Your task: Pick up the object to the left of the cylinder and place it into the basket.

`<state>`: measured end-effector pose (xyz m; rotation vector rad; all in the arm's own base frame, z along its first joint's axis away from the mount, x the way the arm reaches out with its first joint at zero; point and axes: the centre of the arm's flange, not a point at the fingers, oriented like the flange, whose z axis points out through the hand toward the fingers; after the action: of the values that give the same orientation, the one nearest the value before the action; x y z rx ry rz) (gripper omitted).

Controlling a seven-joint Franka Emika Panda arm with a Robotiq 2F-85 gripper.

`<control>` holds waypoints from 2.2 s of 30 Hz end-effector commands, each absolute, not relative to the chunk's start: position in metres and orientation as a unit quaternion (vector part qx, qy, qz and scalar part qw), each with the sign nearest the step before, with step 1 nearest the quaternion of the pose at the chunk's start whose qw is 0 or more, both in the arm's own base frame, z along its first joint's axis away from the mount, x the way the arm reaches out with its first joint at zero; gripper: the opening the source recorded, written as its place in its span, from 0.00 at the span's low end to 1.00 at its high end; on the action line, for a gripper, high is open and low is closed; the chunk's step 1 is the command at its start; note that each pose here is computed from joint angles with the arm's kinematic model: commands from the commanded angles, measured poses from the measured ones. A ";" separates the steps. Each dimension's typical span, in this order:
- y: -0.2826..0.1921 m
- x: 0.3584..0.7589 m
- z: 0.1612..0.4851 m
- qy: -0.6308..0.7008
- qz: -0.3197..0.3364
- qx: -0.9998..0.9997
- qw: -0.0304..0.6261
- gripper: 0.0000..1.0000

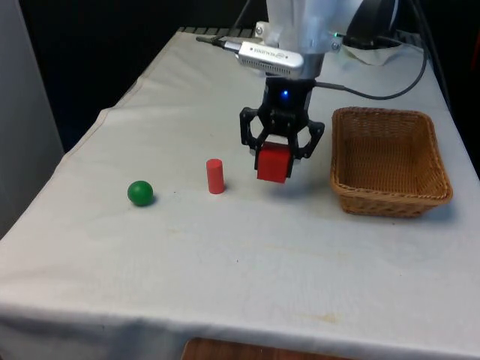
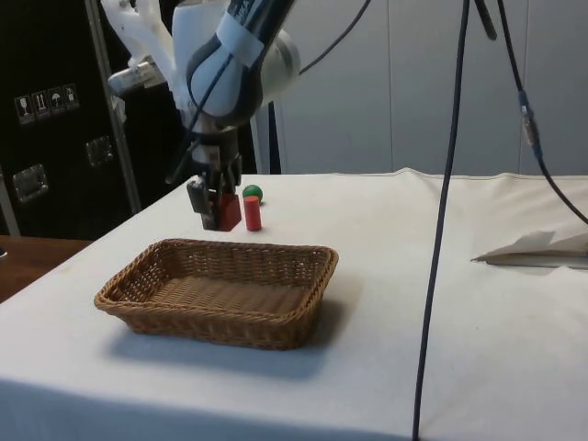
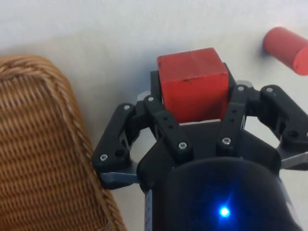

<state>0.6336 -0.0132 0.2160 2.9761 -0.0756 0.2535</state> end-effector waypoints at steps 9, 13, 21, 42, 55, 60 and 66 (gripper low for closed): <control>-0.014 0.634 0.243 -0.026 0.087 0.994 0.069 0.02; -0.014 0.633 0.255 -0.027 0.087 0.994 0.063 0.02; -0.003 0.632 0.270 -0.023 0.089 0.994 0.055 0.02; 0.041 0.613 0.280 -0.018 0.094 0.995 0.034 0.02; 0.075 0.594 0.283 -0.013 0.093 0.995 0.016 0.02; 0.090 0.587 0.282 -0.012 0.094 0.996 0.009 0.02; 0.104 0.581 0.280 -0.011 0.095 0.995 0.003 0.02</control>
<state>0.5823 0.1035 0.2789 3.1296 -0.0266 0.2819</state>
